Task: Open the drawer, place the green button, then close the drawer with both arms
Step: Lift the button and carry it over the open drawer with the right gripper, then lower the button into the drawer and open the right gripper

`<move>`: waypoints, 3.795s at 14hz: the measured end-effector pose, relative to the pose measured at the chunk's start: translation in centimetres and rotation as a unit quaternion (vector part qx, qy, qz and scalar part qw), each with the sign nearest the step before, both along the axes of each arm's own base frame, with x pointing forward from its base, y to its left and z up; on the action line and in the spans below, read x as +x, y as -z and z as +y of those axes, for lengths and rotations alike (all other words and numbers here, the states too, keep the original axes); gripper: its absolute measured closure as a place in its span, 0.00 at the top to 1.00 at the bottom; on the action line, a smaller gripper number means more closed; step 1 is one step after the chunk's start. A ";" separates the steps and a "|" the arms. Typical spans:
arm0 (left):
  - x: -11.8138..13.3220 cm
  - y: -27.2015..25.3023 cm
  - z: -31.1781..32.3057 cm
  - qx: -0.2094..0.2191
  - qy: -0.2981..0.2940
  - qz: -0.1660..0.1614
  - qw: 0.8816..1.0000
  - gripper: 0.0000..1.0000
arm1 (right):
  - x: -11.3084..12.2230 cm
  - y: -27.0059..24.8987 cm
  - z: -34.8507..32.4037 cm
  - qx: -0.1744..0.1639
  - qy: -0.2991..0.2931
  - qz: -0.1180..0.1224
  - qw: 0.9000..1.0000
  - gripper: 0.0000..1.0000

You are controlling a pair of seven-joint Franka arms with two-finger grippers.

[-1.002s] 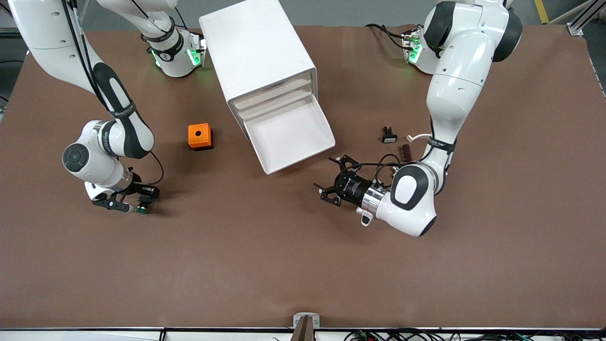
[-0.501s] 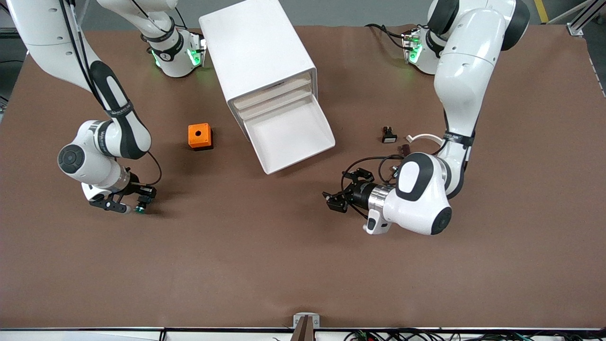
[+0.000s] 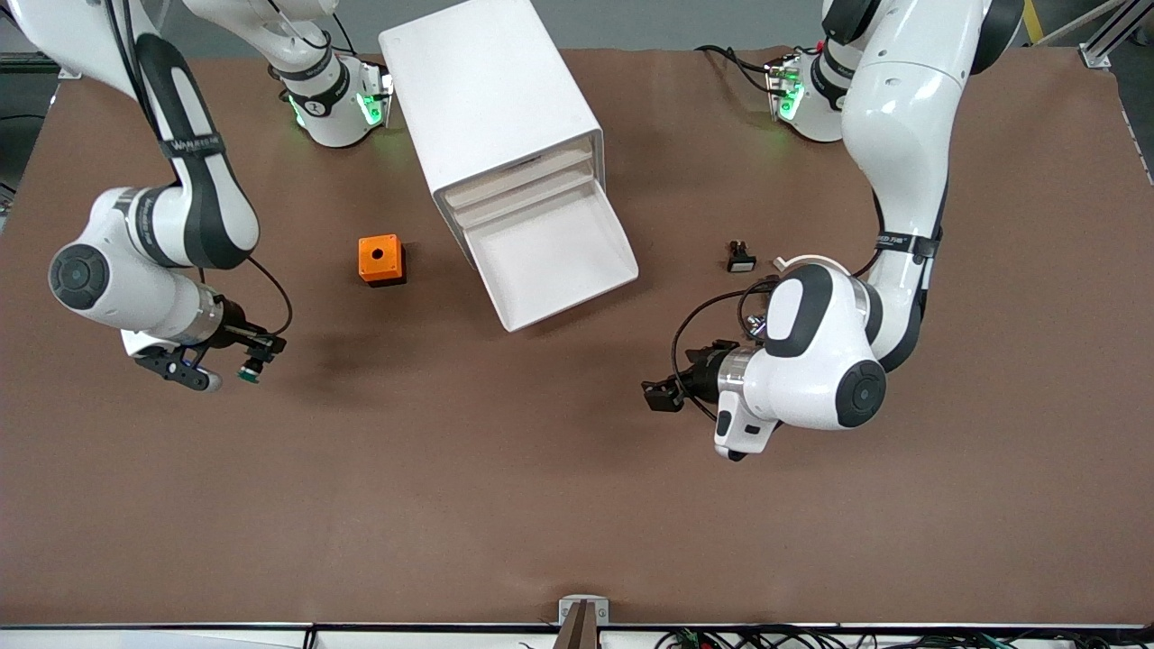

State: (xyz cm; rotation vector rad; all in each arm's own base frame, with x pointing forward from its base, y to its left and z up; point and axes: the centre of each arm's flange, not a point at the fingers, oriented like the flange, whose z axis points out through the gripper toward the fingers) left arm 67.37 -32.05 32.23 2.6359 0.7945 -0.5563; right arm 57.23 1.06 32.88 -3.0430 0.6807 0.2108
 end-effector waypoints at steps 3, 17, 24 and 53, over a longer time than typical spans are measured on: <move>-0.8 0.3 -2.3 0.058 0.028 -0.045 0.997 1.00 | -1.2 -7.1 4.7 -0.004 0.059 0.018 0.998 0.41; -3.1 2.0 -7.9 0.159 -0.049 -0.106 0.980 1.00 | -7.6 -13.0 26.9 0.002 0.253 -0.005 0.967 0.41; -3.8 3.8 -8.1 0.168 -0.043 -0.094 0.980 1.00 | -10.9 -7.3 37.7 0.016 0.292 -0.025 0.956 0.41; -9.8 7.1 -14.5 0.186 0.026 -0.085 0.979 1.00 | -16.5 3.4 49.8 -0.022 0.284 -0.009 0.958 0.41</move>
